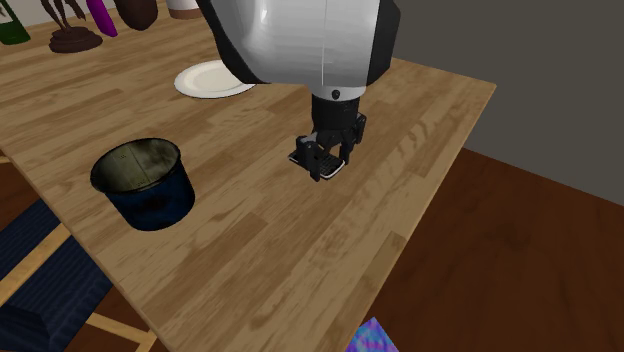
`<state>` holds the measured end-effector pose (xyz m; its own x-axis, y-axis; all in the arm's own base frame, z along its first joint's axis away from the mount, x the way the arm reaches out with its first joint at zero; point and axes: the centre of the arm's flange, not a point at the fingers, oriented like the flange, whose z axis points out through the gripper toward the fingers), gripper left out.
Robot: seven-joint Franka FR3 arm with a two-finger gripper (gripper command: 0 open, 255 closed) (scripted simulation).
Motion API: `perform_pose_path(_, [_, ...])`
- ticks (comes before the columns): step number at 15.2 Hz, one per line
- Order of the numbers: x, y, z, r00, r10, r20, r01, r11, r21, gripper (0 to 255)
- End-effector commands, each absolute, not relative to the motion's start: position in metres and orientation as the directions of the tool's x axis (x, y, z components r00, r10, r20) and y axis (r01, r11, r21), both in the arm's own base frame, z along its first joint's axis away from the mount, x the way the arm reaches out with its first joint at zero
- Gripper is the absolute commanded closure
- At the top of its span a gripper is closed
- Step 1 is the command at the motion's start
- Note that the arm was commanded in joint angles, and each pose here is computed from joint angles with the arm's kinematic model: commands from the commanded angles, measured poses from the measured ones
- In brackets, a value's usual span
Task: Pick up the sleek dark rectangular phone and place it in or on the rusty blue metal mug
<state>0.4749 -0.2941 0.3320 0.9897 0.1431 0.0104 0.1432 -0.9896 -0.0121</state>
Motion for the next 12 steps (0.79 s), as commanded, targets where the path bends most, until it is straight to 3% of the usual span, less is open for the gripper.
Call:
perform_pose_path(1, [0.475,-0.294,0.337,0.99,0.143,0.011,0.143,-0.99,-0.012,255])
perform_pose_path(12, [0.475,-0.294,0.395,0.99,0.143,0.011,0.143,-0.99,-0.012,255])
